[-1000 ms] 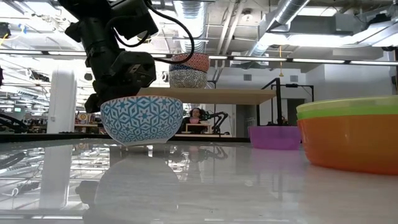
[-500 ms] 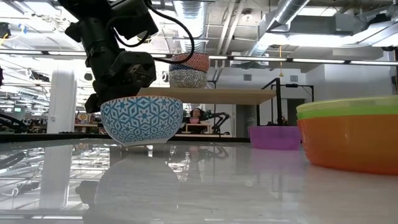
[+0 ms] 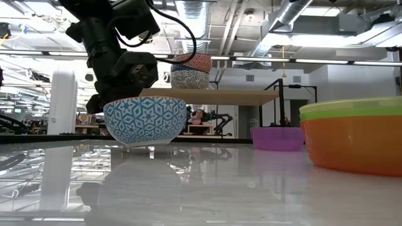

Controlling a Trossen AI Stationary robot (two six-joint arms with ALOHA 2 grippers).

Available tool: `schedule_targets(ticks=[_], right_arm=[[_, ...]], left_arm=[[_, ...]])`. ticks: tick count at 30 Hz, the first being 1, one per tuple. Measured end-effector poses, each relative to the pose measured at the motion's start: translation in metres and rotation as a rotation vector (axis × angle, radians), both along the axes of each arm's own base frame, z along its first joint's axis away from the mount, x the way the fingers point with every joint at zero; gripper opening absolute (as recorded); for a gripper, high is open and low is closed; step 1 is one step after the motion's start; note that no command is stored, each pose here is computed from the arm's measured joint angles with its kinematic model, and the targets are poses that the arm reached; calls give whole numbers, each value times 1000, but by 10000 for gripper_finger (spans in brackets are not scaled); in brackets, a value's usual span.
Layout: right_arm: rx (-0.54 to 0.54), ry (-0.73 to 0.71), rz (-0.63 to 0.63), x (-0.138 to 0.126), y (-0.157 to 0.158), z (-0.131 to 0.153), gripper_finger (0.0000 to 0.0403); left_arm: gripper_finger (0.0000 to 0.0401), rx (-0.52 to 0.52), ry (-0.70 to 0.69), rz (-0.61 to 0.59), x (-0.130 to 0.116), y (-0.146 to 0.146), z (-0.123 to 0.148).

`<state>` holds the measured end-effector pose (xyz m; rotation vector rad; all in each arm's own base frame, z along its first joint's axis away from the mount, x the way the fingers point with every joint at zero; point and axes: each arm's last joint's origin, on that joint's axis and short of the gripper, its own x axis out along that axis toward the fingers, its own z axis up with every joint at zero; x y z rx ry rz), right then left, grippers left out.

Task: Place and stack bowls onto a shelf
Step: Stack the orange patterned bowl on top of the blue patterned bowl on the shelf

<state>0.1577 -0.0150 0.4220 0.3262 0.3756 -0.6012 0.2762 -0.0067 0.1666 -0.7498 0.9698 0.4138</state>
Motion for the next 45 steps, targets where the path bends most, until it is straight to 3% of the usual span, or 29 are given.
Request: schedule_targets(ticks=[19, 33, 45], right_arm=[[90, 118, 72, 47, 7, -24, 134], [139, 262, 106, 96, 30, -61, 134], [261, 214, 53, 109, 49, -71, 134]], left_arm=[[7, -33, -166, 46, 13, 0, 10], [7, -5, -160, 107, 12, 1, 9], [7, -12, -100, 40, 8, 0, 5]])
